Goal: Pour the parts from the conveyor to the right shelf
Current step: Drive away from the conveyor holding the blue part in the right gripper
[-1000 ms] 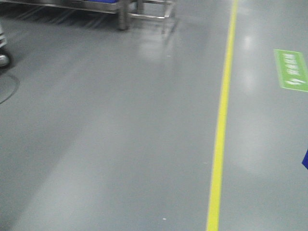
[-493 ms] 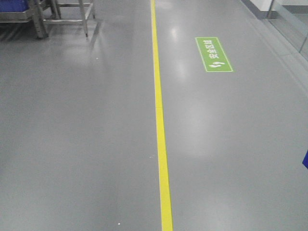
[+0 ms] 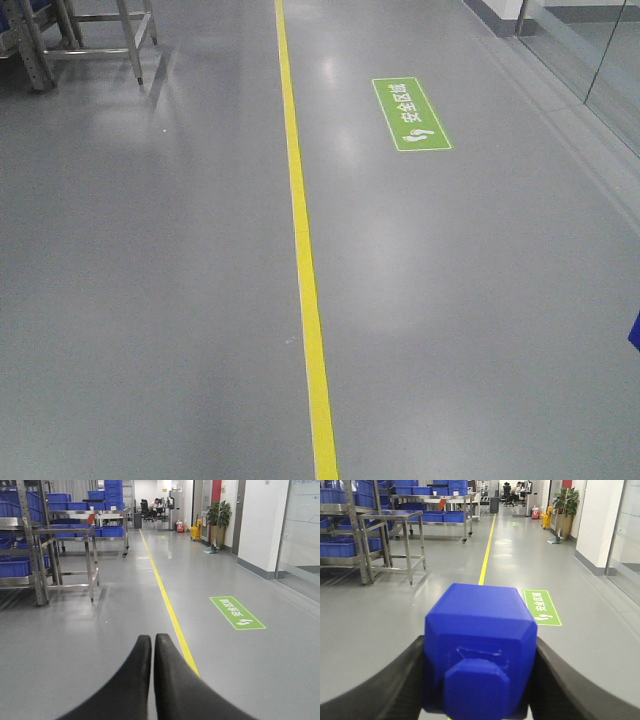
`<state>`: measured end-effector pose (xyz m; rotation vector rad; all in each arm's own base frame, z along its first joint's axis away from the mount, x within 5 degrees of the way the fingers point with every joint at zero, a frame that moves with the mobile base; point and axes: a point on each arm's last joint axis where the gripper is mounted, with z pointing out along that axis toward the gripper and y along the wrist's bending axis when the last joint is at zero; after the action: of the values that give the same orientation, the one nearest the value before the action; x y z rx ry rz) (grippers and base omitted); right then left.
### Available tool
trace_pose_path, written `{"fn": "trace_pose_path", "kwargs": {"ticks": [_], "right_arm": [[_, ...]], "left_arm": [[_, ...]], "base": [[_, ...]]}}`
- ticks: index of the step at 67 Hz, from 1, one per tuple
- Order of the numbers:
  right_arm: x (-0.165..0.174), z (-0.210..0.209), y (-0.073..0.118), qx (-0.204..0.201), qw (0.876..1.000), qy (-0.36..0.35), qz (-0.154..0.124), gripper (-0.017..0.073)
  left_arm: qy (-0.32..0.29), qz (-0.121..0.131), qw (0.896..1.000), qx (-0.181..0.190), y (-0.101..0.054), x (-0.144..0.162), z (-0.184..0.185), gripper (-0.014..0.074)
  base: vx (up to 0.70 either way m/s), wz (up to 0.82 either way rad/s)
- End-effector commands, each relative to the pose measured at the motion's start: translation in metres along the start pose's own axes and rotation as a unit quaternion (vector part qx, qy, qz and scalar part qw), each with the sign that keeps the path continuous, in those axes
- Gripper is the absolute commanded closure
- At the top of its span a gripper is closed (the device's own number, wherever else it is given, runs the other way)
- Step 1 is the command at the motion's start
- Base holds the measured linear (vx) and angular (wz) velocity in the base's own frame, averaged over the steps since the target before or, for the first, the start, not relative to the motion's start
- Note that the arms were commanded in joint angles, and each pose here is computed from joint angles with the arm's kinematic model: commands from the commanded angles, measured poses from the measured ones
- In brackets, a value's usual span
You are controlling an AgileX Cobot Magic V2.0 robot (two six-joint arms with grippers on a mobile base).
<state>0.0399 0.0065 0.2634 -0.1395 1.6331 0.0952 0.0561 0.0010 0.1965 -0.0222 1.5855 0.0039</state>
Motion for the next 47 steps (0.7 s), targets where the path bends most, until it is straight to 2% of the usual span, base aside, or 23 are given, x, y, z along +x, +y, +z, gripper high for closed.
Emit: {"fn": "trace_pose_path", "kwargs": {"ticks": [1, 24, 47], "right_arm": [[-0.015, -0.0017, -0.0008, 0.004, 0.999, -0.048, -0.008, 0.0568], [-0.015, -0.0017, -0.0008, 0.004, 0.999, -0.048, -0.008, 0.0568], [-0.0151, -0.0017, -0.0008, 0.004, 0.999, -0.048, -0.008, 0.0568]], "left_arm": [[-0.051, -0.007, 0.999, 0.001, -0.0002, -0.0156, -0.0021, 0.06], [-0.051, -0.007, 0.999, 0.001, -0.0002, -0.0156, -0.0021, 0.06], [-0.051, -0.007, 0.999, 0.001, -0.0002, -0.0156, -0.0021, 0.06]], "base": [[0.19, -0.09], [0.28, 0.02], [0.48, 0.12]]}}
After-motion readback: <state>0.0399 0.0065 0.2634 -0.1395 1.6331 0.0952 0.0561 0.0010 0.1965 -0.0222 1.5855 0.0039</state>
